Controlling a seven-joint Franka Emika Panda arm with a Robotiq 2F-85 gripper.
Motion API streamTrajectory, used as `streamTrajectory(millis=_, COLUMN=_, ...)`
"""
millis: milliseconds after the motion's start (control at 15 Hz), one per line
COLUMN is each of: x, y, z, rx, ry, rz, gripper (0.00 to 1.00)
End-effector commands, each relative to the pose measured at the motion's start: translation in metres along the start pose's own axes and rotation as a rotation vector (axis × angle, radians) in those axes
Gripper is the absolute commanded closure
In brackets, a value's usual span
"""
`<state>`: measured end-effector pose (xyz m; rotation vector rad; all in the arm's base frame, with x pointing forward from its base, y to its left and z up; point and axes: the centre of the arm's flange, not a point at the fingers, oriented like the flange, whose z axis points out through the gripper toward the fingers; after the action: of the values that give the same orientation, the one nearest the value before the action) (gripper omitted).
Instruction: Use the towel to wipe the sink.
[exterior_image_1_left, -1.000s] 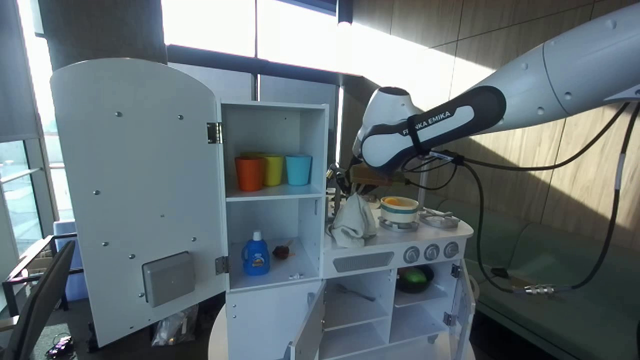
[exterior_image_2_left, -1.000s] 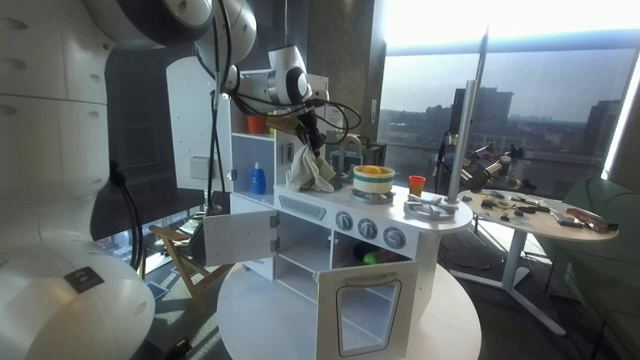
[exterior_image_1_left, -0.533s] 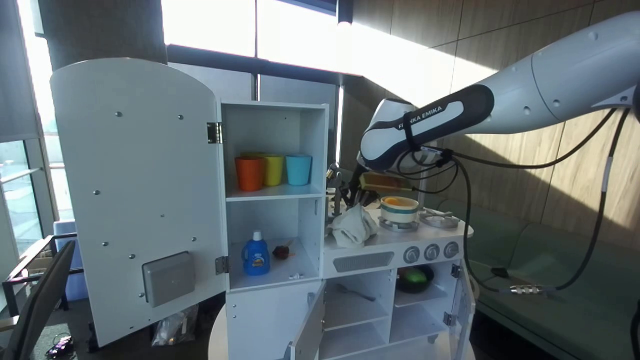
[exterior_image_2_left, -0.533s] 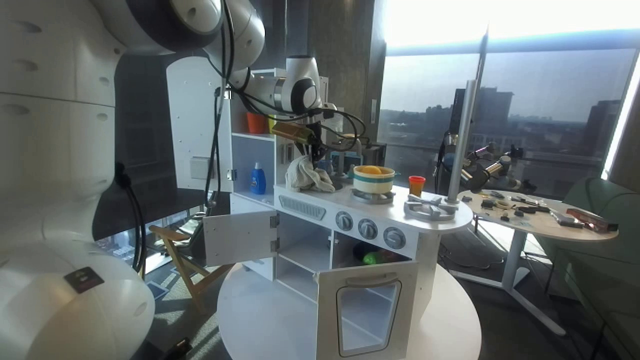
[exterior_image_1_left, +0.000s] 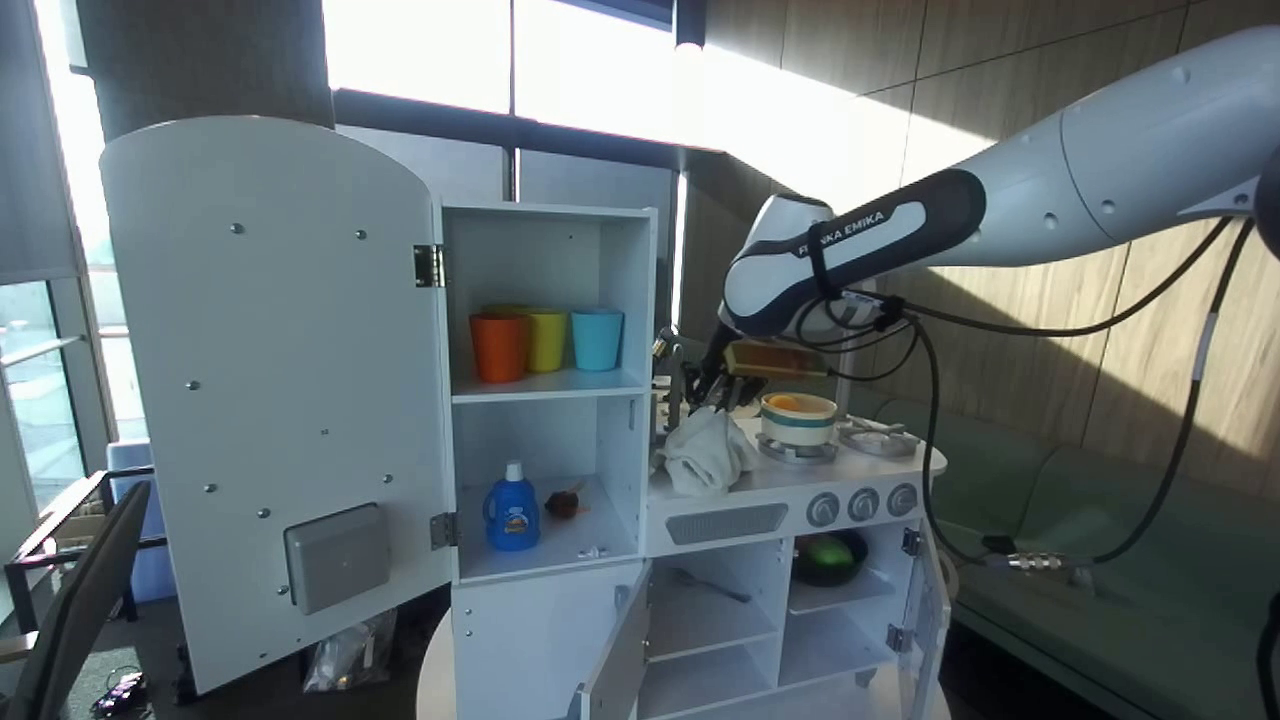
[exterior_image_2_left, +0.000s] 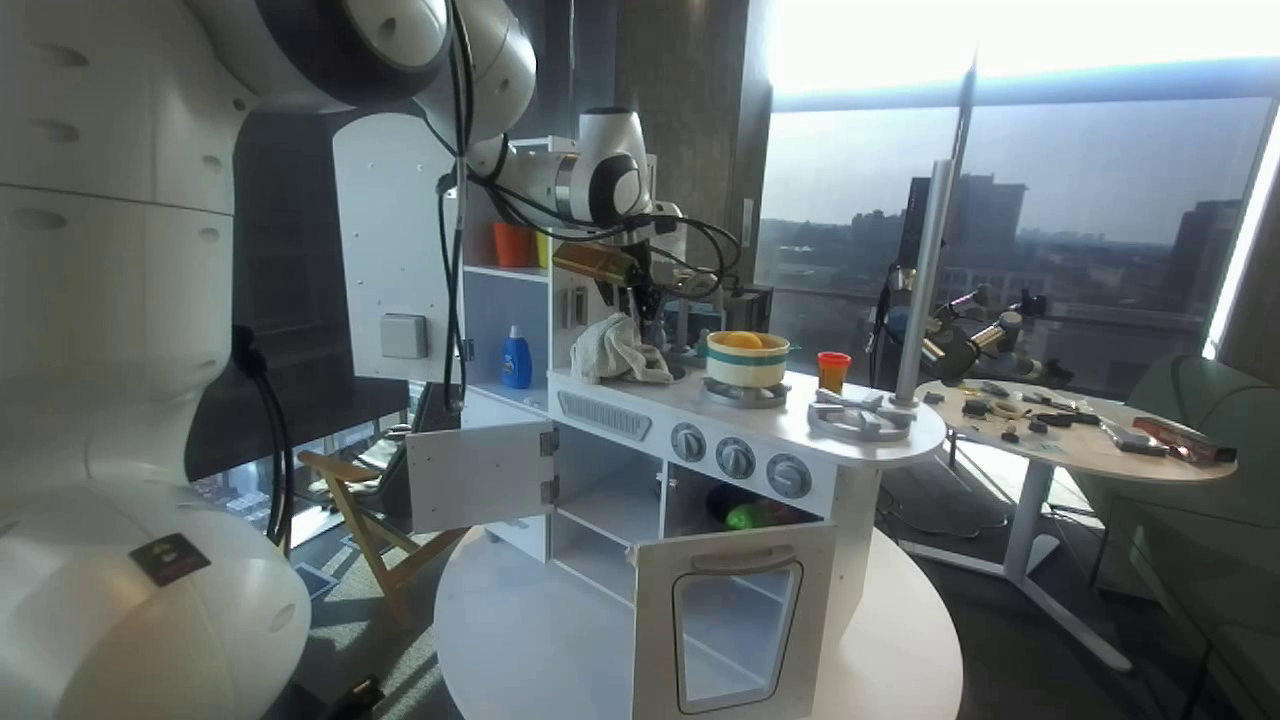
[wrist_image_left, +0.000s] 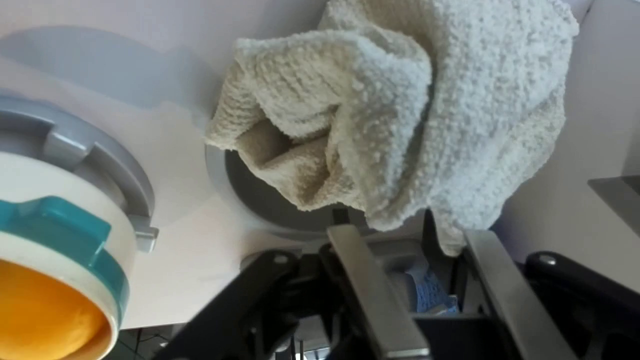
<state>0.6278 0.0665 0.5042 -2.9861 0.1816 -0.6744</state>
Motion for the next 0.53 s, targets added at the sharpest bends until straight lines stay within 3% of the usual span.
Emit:
streamTrajectory(millis=0, x=0.006, y=-0.013, z=-0.047, rx=0.007, ry=0.062, rz=0.009, gripper=0.24)
streamTrajectory(millis=200, x=-0.003, y=-0.020, z=-0.071, rx=-0.049, ry=0.063, rz=-0.019, gripper=0.03)
streamTrajectory(millis=467, x=-0.019, y=-0.024, z=-0.076, rx=-0.127, ry=0.011, rz=-0.055, gripper=0.00)
